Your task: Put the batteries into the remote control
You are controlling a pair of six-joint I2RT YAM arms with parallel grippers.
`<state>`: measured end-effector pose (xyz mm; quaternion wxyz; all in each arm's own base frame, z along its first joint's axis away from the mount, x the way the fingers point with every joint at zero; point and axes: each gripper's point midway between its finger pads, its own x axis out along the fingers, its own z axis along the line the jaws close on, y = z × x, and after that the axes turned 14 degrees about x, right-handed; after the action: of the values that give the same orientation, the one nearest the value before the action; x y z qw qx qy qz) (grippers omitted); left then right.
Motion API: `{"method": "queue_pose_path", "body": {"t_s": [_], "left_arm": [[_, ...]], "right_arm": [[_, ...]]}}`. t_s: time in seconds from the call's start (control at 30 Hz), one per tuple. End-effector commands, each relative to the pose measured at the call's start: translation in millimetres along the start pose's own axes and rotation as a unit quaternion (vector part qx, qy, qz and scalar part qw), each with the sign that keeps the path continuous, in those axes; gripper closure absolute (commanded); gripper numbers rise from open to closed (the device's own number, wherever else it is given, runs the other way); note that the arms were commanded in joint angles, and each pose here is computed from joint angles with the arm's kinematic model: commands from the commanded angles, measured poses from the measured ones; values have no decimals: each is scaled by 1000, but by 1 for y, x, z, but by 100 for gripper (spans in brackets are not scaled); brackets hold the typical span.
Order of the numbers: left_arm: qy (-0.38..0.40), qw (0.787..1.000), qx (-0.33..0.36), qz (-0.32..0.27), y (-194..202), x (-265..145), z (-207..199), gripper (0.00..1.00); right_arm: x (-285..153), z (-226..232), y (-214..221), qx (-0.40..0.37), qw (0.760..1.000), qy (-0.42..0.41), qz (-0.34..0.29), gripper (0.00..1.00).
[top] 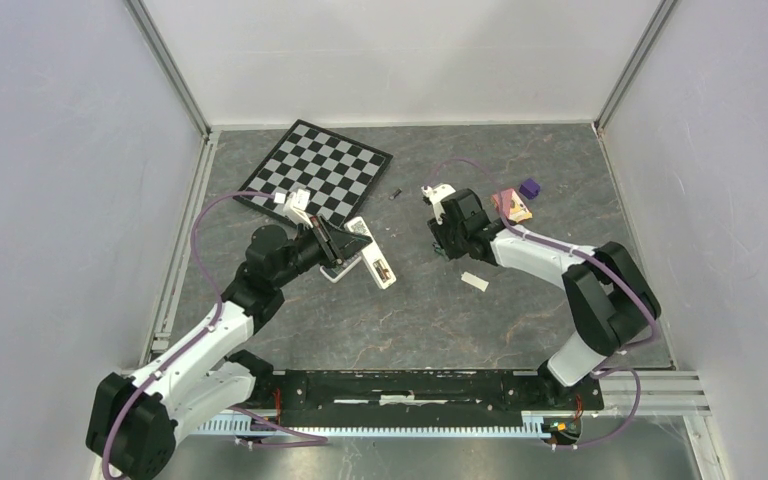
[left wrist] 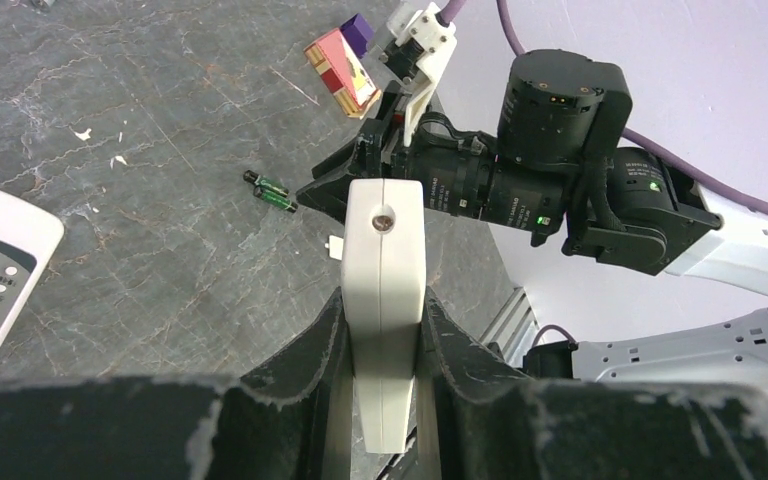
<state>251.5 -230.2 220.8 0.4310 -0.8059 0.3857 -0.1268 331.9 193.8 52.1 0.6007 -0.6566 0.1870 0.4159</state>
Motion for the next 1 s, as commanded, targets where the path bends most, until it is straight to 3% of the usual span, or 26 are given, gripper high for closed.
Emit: {"method": "queue_pose_path", "body": {"t_s": [0.0, 0.27, 0.4, 0.57, 0.97], "left_arm": [[2, 1000, 24, -12, -8, 2, 1, 98], [5, 1000, 20, -10, -8, 3, 1, 98], [6, 1000, 19, -12, -9, 2, 1, 98], [9, 1000, 19, -13, -11, 2, -1, 98], [8, 1000, 19, -15, -14, 1, -1, 98]], "right_arm": [[7, 2, -35, -28, 999, -7, -45, 61], [16, -3, -24, -44, 999, -11, -16, 66], [10, 9, -13, -38, 998, -50, 1, 53], [15, 11, 2, -32, 997, -63, 26, 50], [25, 11, 19, -14, 995, -66, 75, 62]]}}
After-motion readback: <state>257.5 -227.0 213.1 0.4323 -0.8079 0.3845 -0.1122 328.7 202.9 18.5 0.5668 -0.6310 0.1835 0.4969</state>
